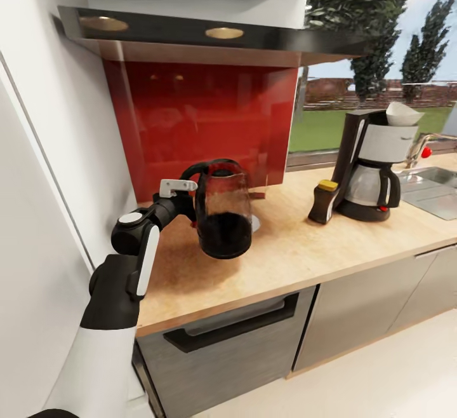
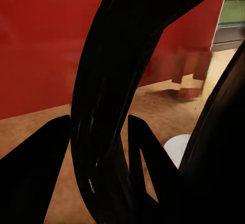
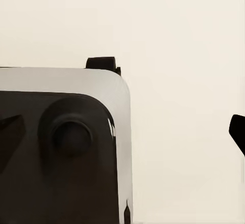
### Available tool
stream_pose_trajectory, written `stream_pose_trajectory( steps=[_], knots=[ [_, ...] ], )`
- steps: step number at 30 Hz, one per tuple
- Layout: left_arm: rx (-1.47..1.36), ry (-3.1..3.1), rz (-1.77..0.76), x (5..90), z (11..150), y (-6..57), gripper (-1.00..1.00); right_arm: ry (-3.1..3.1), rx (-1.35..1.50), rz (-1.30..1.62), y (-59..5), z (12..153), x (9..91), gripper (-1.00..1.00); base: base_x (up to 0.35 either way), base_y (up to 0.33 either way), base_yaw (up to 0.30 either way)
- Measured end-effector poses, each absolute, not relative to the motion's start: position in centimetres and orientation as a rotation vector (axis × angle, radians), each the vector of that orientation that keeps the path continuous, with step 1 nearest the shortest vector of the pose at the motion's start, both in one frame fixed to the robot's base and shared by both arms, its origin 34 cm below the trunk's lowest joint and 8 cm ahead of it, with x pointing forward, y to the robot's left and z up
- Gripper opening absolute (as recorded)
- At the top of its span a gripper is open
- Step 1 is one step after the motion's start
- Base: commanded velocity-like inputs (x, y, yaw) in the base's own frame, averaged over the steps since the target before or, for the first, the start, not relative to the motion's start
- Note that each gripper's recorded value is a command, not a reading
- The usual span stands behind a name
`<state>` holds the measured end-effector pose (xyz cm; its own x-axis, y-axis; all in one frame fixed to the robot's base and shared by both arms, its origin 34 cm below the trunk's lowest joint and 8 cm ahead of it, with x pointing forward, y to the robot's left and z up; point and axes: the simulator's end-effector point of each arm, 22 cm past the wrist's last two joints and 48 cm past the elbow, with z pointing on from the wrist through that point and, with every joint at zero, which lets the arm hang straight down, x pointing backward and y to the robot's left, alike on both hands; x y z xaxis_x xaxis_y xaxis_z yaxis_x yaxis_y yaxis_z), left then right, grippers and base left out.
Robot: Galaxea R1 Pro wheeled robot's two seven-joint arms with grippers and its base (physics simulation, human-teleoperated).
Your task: Set up a coffee station on the kitchen countertop: keep the coffee maker on the countertop, move the bottle of coffee from the kitchen shelf to the counter next to the coffee maker, place a paper coffee filter on top of the coffee maker, put the saucer next to the coffee maker with the coffee cup on the saucer, and place the electric kettle next to the coffee maker.
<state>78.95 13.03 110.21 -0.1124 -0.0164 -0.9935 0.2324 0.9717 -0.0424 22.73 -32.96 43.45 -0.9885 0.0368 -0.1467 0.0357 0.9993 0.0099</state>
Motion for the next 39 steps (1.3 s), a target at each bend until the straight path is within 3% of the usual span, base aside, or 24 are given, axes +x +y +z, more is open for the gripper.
stream_pose_trajectory(
  steps=[20, 39],
  knots=[
    [0.168, 1.672, -0.214, 78.9, 110.26, 12.9, -1.0, 2.993, 0.055, 0.011, -32.96, 43.46, 22.72, 1.0, -0.025, -0.032, -0.221],
    [0.169, 1.67, -0.214, 78.9, 110.29, 12.84, -1.0, 2.993, 0.057, 0.011, -32.96, 43.46, 22.73, 1.0, -0.121, -0.146, -0.162]
  ],
)
